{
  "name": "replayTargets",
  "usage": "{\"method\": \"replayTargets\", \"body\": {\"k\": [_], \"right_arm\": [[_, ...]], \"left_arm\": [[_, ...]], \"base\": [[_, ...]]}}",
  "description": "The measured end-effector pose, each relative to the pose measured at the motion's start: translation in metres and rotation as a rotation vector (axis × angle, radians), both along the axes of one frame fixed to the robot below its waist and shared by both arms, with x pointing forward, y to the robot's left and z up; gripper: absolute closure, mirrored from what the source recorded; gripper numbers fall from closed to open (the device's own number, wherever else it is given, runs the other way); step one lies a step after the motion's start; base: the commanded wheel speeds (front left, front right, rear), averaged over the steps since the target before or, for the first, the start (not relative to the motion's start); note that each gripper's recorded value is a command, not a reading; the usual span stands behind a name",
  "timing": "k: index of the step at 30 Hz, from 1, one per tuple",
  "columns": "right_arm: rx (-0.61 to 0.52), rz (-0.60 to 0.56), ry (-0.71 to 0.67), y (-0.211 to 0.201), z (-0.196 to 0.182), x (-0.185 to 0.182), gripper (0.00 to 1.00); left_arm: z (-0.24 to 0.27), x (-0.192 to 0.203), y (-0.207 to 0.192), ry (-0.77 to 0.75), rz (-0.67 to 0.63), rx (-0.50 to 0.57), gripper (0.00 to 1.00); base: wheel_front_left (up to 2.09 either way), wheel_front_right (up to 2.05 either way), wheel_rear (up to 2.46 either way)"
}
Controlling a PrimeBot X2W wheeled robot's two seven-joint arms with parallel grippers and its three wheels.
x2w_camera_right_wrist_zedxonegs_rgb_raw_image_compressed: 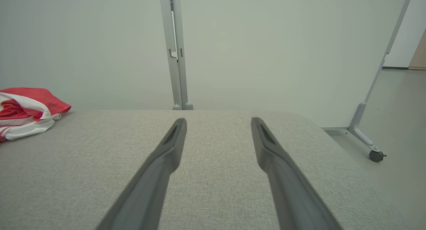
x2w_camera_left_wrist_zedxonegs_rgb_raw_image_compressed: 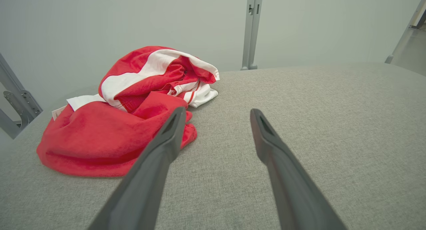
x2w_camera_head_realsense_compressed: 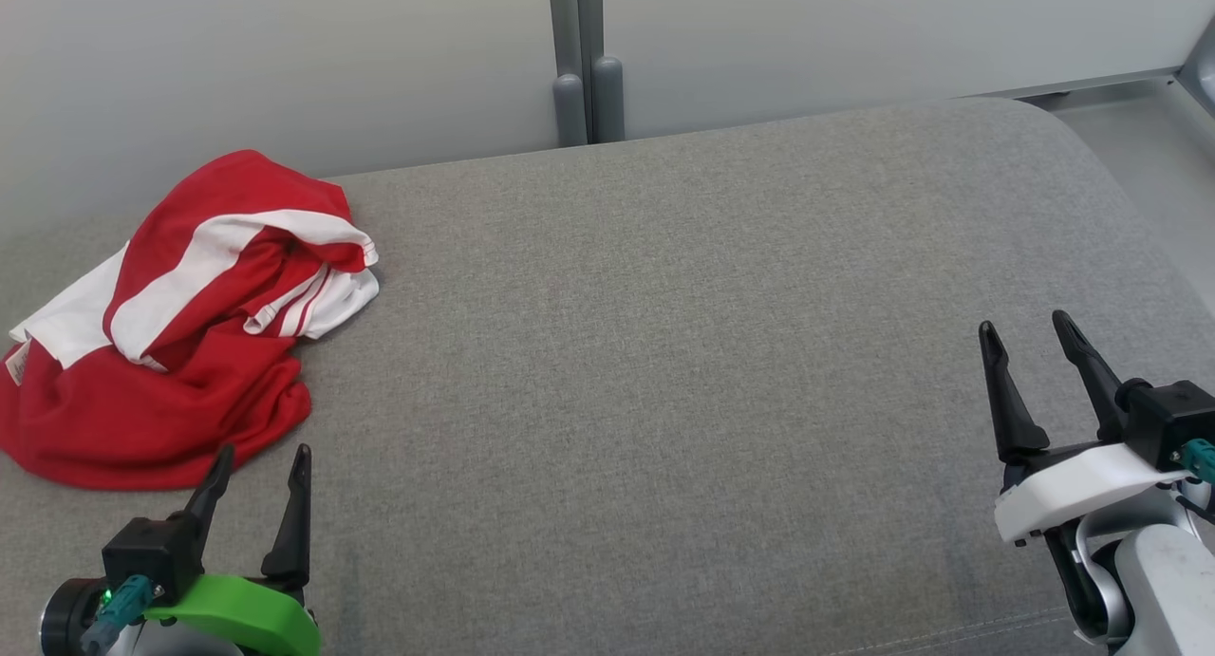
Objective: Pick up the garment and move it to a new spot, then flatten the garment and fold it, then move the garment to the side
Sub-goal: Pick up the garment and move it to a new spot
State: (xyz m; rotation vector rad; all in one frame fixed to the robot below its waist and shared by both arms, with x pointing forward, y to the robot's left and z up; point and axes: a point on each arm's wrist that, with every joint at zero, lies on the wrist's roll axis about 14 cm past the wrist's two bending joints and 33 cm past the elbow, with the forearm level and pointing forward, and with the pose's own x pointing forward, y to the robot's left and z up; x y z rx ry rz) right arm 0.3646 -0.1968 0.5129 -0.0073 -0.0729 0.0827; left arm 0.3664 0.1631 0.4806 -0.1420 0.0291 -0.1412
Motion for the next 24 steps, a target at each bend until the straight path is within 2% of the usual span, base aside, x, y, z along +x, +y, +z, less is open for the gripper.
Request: {"method": "replayTargets", "body": {"k": [9, 14, 24], "right_arm": [[0.002, -0.004, -0.004, -0.003, 0.001, 0.004, 0.0], [-0.003, 0.033, -0.006, 0.008, 0.002, 0.011, 0.0], [0.01, 0.217, -0.015, 0.068, 0.005, 0.029, 0.0]], "left_arm": [[-0.004, -0.002, -0.003, 0.013, -0.012, -0.017, 0.0], [-0.004, -0.007, 0.004, 0.013, 0.025, -0.033, 0.0], [-0.007, -0.037, 0.071, 0.021, 0.233, -0.024, 0.0]], "base": [[0.0, 0.0, 0.0], [0.0, 0.0, 0.0], [0.0, 0.0, 0.0]]}}
